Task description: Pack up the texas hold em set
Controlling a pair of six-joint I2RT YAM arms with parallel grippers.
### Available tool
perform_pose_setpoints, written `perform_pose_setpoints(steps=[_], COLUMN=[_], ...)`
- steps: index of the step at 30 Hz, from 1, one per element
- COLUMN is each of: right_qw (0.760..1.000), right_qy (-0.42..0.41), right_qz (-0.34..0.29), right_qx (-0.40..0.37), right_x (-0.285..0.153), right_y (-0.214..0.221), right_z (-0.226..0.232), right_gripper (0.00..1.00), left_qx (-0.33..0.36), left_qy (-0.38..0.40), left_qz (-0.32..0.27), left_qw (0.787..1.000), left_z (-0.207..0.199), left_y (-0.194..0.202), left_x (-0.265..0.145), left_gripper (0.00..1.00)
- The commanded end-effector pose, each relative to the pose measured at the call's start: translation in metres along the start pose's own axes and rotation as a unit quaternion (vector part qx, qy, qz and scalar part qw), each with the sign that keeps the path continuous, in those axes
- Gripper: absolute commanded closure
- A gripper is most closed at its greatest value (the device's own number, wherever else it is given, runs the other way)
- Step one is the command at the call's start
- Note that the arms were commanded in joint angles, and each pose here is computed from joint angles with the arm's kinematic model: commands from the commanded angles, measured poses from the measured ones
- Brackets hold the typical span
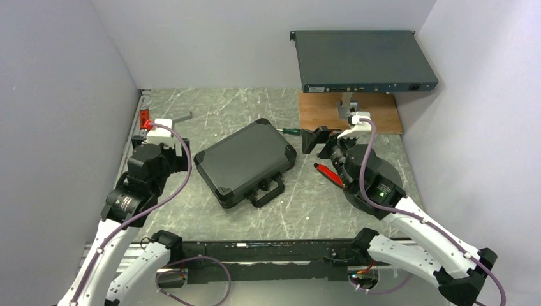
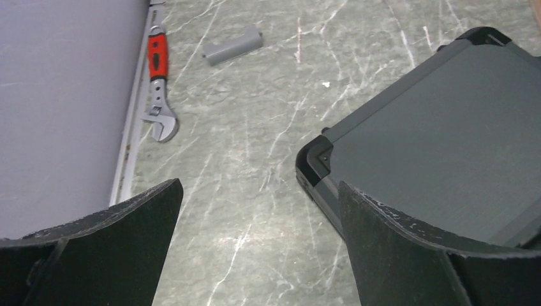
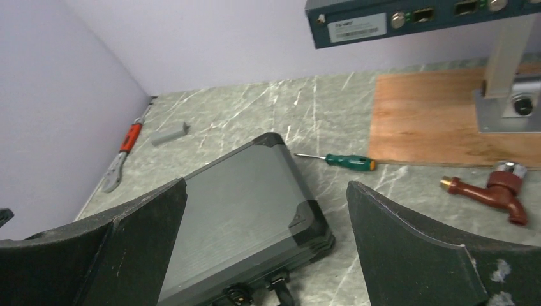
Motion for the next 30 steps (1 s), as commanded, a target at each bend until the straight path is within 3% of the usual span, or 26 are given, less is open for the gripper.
perform_pose_setpoints(steps=[1, 16, 30], right_qw=[0.998, 0.998, 0.998], right_qy=[0.031, 0.022, 0.023], right_qz=[-0.052, -0.027, -0.020], right_qx=[-0.021, -0.048, -0.052], right_x=[-0.016, -0.039, -0.028], right_y=[-0.043, -0.019, -0.023], right_z=[-0.013, -0.031, -0.023], right_gripper=[0.00, 0.00, 0.00], left_qx=[-0.028, -0.039, -0.037], left_qy=[0.051, 0.031, 0.033], left_qz=[-0.044, -0.046, -0.051], left_qw=[0.997, 0.998, 0.997], left_z=[-0.014, -0.005, -0.004], left_y=[-0.021, -0.013, -0.012], left_x=[0.001, 0.001, -0.001], left_gripper=[0.03, 0.04, 0.04])
Point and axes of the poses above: each gripper's point midway between its finger pads, its own x axis out along the fingers, its own z axis along the line the jaws close on, y = z × x, the point moved 2 cm from there along -x, back along the fingers, and after that the axes turned 3 degrees about -x, right-handed, at the moved point
